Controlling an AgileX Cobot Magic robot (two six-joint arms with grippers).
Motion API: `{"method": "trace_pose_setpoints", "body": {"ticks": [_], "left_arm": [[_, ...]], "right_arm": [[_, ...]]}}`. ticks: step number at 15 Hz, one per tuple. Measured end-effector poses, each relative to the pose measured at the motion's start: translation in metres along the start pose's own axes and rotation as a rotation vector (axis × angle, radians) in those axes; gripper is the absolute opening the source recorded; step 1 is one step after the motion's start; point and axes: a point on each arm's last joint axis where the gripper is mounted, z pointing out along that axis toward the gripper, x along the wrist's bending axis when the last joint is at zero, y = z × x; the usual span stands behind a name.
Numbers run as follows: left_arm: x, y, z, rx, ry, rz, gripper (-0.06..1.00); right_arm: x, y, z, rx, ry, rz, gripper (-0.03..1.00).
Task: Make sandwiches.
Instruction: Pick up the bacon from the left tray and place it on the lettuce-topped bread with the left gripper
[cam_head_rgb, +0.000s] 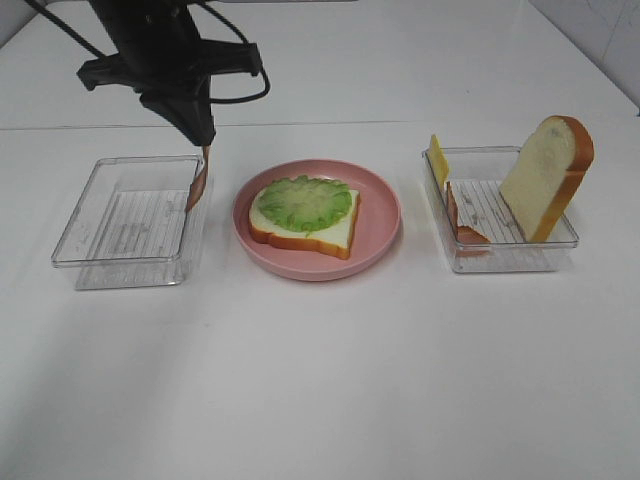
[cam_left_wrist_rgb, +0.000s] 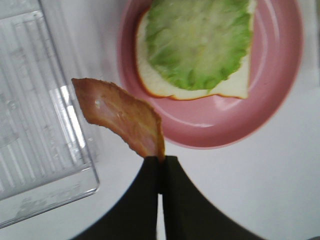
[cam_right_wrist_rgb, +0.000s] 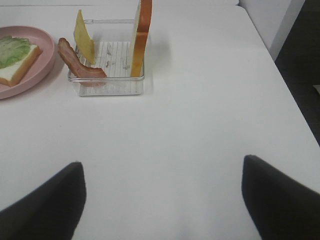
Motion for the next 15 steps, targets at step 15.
{"method": "trace_pose_setpoints", "body": {"ticks": [15], "left_arm": [[-0.039,0.024,0.065,-0.046,-0.598,-0.050,0.01]], "right_arm": [[0.000,0.000,0.000,0.000,0.000,0.000,0.80]]}}
